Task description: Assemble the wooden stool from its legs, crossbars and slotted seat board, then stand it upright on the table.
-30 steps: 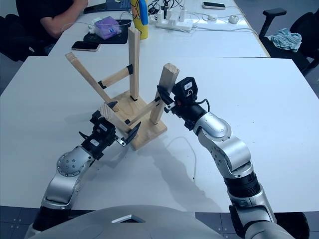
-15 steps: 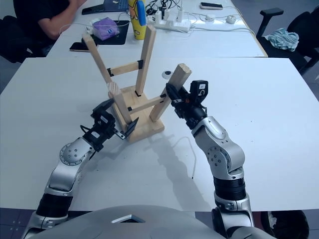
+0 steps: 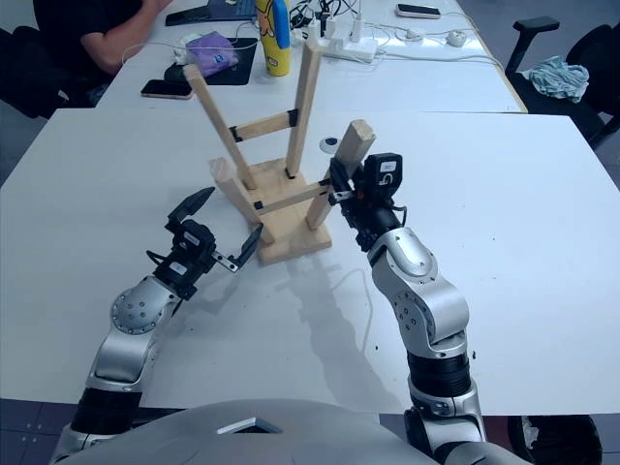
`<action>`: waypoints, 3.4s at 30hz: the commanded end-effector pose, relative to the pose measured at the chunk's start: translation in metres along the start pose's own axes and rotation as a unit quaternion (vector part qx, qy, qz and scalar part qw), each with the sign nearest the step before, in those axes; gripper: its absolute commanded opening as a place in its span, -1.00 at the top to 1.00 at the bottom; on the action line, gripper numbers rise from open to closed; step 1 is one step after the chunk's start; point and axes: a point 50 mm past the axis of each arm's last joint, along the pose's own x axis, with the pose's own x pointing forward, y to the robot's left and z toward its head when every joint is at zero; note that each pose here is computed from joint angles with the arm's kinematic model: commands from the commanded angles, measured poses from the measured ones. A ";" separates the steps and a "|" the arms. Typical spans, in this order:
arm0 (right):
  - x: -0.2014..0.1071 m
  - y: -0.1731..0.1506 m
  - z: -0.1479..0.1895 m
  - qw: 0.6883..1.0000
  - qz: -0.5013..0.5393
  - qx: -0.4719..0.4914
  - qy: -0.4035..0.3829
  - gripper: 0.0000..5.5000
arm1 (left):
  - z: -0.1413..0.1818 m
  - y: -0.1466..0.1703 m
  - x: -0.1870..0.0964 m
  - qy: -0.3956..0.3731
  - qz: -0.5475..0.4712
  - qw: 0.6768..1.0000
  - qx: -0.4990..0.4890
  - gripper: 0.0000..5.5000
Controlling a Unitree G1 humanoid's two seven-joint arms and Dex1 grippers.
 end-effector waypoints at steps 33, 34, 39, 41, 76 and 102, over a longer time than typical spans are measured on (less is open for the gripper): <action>-0.006 0.003 -0.005 0.998 -0.006 0.061 0.007 0.23 | -0.005 -0.015 0.000 0.014 -0.015 1.000 -0.017 -0.96; -0.006 0.004 -0.003 0.998 -0.005 0.064 -0.001 0.20 | -0.005 -0.015 0.000 0.015 -0.015 1.000 -0.017 -0.96; -0.008 0.001 0.011 0.995 -0.004 0.082 -0.053 0.20 | -0.007 -0.017 -0.001 0.019 -0.017 0.999 -0.021 -0.96; -0.011 -0.003 0.021 0.994 -0.003 0.081 -0.080 0.20 | -0.008 -0.018 -0.002 0.021 -0.018 0.999 -0.022 -0.96; -0.006 -0.065 -0.004 0.996 -0.002 -0.087 -0.034 1.00 | -0.027 -0.034 0.001 0.099 -0.048 0.990 -0.092 -0.82; 0.013 -0.031 -0.124 0.961 0.134 -0.076 0.229 1.00 | -0.028 -0.045 0.049 0.156 -0.148 0.970 -0.115 0.49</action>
